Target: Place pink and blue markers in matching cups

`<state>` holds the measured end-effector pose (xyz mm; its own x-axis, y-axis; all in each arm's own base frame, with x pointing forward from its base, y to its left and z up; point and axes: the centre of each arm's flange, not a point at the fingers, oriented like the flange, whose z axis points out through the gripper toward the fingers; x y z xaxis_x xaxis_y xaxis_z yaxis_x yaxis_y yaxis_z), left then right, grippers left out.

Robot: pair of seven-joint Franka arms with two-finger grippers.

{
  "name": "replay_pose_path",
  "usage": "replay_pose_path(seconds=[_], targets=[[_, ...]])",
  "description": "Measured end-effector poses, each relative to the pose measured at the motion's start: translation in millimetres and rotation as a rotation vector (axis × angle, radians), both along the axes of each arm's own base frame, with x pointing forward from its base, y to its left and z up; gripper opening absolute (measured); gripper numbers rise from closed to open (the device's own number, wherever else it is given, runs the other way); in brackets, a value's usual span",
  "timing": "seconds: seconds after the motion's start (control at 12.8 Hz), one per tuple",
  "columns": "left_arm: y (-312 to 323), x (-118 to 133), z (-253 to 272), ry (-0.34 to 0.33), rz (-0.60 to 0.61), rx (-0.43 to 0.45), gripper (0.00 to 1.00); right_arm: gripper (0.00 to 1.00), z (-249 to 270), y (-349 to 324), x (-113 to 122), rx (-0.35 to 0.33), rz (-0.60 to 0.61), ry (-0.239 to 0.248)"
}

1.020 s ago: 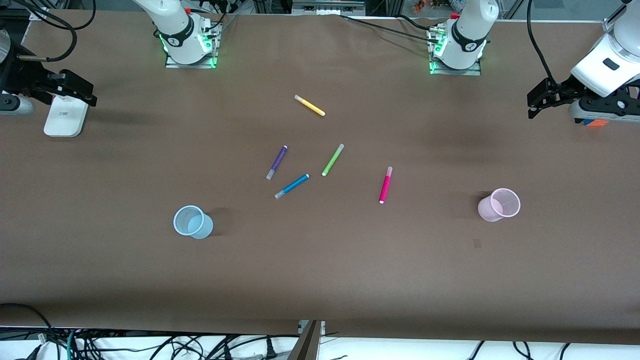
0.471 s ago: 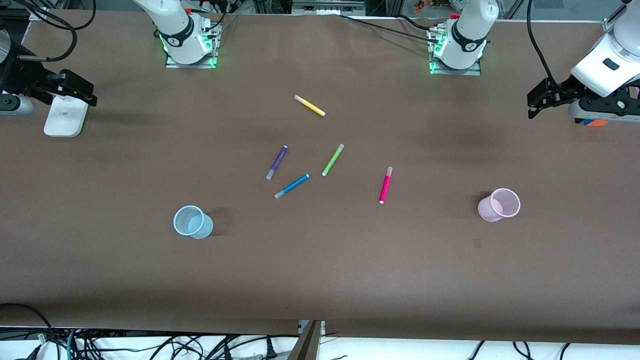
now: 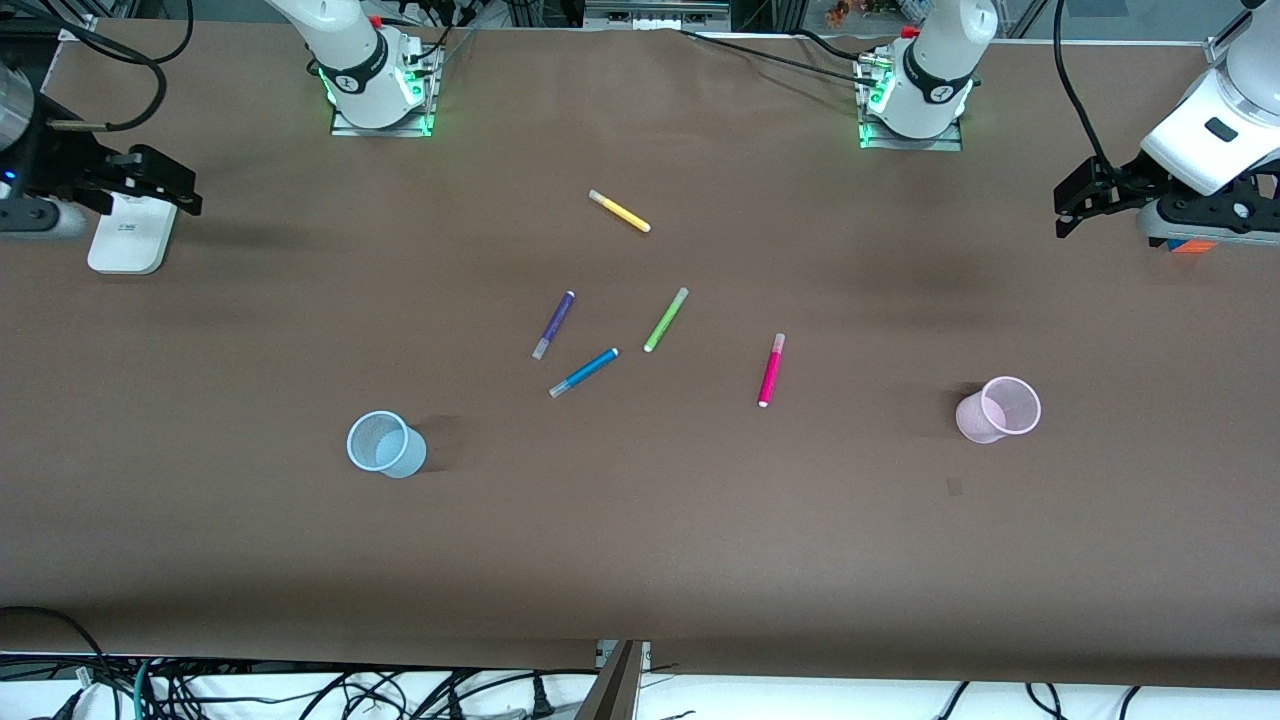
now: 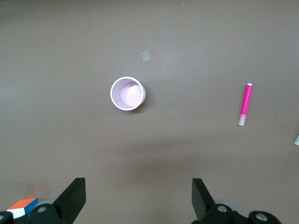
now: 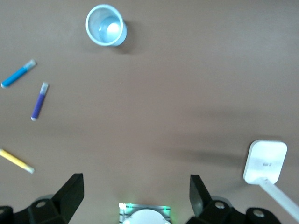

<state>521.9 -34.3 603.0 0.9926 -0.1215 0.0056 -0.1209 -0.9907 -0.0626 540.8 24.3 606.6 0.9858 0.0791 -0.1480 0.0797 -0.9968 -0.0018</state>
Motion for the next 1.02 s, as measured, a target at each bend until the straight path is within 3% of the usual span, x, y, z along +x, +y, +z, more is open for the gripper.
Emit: replay_pose_path(seconds=[0.16, 0.39, 0.63, 1.02], targets=[[-5, 1, -5, 0.015, -0.009, 0.002, 1.00, 1.00, -14, 0, 6, 0.006, 0.046, 0.033], [-15, 11, -38, 0.097, -0.026, 0.008, 1.00, 1.00, -17, 2, 8, 0.002, 0.020, 0.037], [-50, 33, -104, 0.195, -0.088, 0.011, 1.00, 1.00, -19, 35, 9, -0.019, -0.086, 0.027], [-106, 67, -212, 0.226, -0.172, -0.020, 1.00, 1.00, -65, 142, 29, -0.040, -0.280, -0.025]])
